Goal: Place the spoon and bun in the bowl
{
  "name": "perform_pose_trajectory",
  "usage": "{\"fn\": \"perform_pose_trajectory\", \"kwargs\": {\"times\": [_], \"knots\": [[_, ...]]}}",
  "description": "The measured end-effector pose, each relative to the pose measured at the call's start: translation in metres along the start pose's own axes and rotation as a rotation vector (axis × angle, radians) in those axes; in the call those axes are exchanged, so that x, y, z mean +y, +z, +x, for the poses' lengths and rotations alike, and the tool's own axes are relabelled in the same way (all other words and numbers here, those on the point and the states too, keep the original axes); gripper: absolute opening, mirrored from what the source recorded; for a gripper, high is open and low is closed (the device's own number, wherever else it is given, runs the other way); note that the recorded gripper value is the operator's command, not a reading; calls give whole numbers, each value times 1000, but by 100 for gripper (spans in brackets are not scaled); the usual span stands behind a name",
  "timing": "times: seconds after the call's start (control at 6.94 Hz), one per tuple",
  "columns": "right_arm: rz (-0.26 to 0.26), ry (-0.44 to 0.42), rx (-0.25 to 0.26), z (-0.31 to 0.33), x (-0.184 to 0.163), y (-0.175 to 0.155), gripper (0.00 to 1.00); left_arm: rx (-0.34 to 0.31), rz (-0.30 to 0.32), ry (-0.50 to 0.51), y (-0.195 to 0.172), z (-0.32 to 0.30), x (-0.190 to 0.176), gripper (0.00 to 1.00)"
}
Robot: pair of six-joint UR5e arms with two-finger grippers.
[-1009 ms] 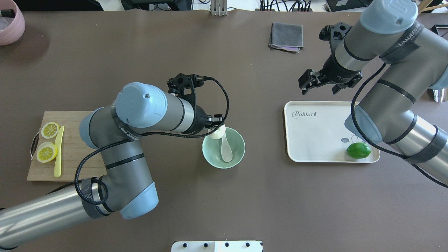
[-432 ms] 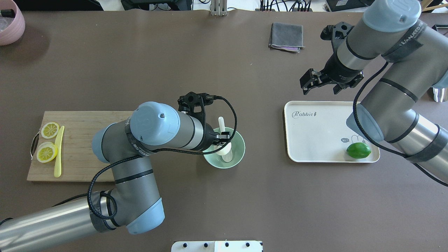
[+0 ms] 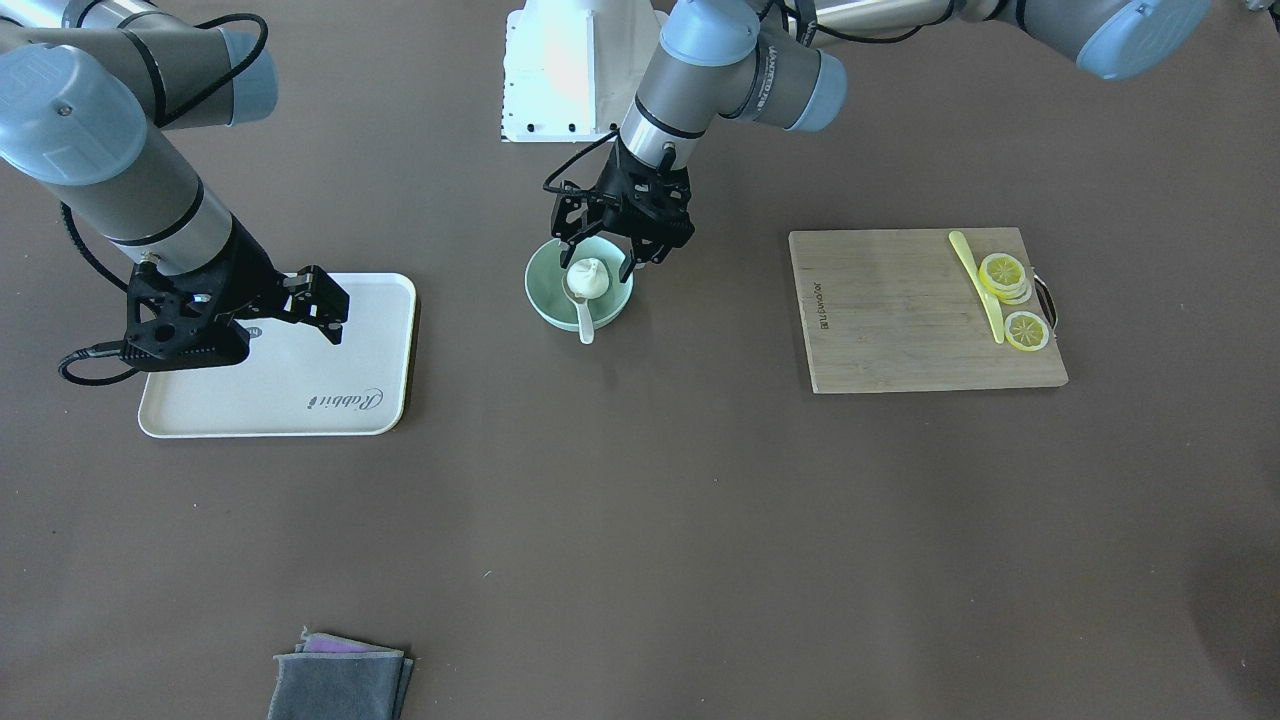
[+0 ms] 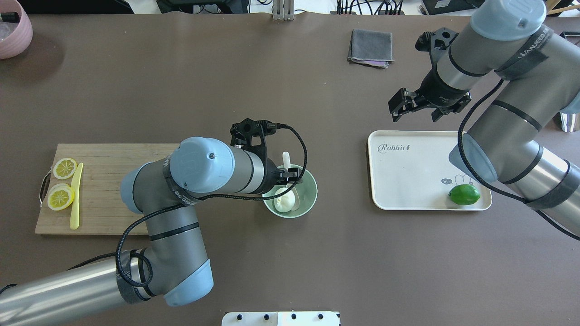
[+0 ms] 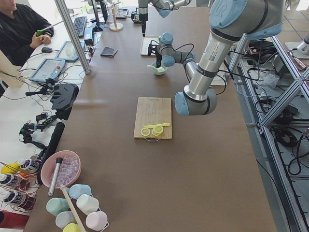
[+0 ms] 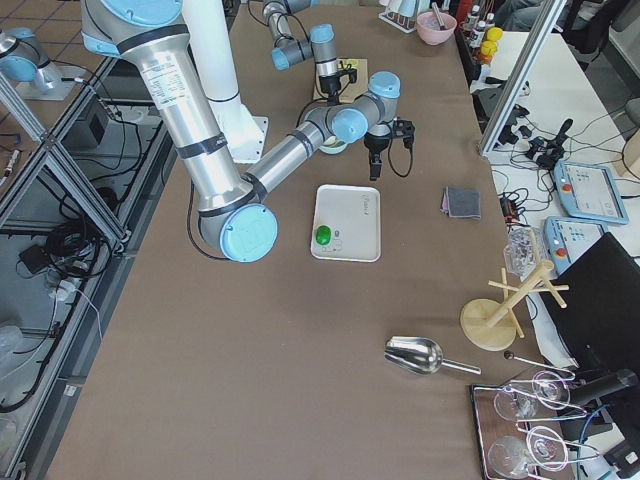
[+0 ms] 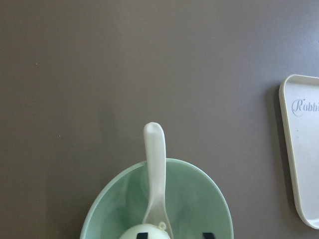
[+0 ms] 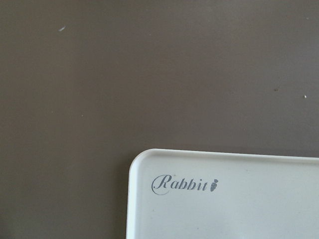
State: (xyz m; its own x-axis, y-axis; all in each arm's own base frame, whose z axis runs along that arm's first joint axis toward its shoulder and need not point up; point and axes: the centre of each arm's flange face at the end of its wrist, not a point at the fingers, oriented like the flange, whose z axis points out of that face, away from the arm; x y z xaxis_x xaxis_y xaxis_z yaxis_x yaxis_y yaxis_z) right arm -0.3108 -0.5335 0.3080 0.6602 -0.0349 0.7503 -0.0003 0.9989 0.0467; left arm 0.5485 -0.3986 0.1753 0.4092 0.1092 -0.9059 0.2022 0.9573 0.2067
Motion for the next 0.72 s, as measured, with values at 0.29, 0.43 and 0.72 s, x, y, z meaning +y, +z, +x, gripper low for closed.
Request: {"fn": "perform_pose_trajectory", "kwargs": {"times": [0.29, 0.43, 0.72], "knots": [[13, -54, 14, 53, -14, -15, 100, -107, 69, 154, -31, -55, -62, 98], [23, -89, 40, 95, -24, -23, 100, -173, 94, 207, -49, -97, -98, 98], [16, -105, 101, 177, -42, -24, 100, -282, 110, 263, -96, -195, -158, 98]]}}
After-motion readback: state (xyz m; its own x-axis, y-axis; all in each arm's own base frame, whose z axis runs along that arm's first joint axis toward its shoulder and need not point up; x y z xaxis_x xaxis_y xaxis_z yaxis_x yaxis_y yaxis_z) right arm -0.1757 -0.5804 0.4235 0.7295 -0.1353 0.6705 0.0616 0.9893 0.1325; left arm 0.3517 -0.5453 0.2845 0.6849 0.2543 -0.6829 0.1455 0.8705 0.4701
